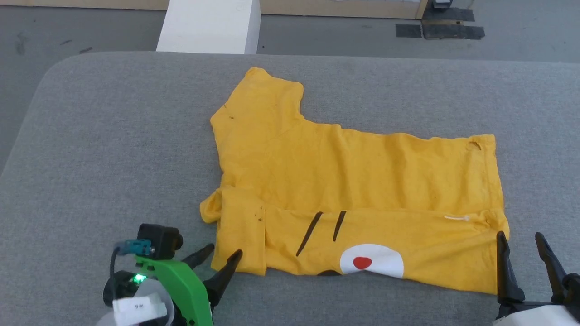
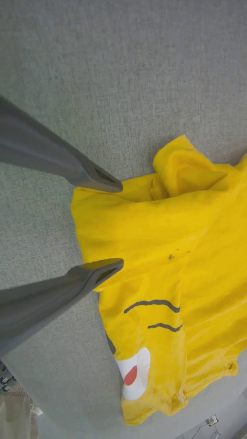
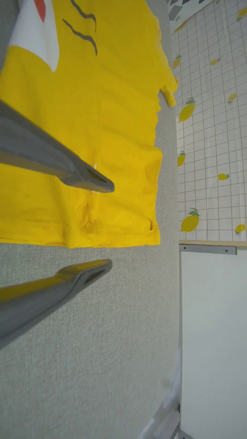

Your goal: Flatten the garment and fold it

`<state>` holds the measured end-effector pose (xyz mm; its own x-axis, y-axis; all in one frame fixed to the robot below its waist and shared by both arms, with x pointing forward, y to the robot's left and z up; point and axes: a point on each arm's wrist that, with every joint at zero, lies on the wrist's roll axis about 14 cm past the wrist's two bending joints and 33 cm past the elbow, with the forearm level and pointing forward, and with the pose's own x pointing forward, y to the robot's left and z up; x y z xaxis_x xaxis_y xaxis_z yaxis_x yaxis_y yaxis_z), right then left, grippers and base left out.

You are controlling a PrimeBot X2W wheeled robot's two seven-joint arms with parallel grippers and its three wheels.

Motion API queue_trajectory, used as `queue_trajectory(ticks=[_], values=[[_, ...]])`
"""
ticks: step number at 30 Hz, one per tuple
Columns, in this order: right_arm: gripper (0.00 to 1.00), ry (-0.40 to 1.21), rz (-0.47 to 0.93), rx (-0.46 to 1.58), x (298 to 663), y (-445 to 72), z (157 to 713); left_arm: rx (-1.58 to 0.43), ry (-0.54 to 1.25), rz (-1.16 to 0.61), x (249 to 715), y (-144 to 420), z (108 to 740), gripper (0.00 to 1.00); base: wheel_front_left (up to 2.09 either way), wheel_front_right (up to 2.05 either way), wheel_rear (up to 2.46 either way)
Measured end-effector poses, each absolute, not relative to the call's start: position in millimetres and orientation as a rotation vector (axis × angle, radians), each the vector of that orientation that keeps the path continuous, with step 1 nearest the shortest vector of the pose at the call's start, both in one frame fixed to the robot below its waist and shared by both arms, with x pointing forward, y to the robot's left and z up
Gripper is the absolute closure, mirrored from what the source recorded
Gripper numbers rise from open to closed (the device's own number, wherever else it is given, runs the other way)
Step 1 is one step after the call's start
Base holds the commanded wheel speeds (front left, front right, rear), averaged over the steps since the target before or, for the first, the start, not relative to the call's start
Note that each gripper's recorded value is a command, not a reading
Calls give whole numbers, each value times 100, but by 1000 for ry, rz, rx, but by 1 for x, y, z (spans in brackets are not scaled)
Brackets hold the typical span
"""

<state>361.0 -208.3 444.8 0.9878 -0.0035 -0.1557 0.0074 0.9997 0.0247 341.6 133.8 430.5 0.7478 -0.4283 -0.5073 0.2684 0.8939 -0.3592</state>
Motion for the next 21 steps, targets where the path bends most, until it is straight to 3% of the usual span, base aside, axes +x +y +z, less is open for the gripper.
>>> queue_trajectory(ticks=[14, 16, 17, 21], values=[[0, 205, -47, 18, 354, -221, 433, -317, 891, -356, 339, 132, 377, 0, 0, 0, 0], [0, 209, -48, 18, 353, -221, 432, -314, 907, -364, 341, 130, 374, 78, 0, 0, 0], [0, 214, -48, 17, 353, -221, 431, -319, 913, -363, 341, 130, 373, 100, 0, 0, 0], [0, 215, -54, 16, 355, -223, 431, -349, 909, -366, 344, 126, 371, 100, 0, 0, 0]])
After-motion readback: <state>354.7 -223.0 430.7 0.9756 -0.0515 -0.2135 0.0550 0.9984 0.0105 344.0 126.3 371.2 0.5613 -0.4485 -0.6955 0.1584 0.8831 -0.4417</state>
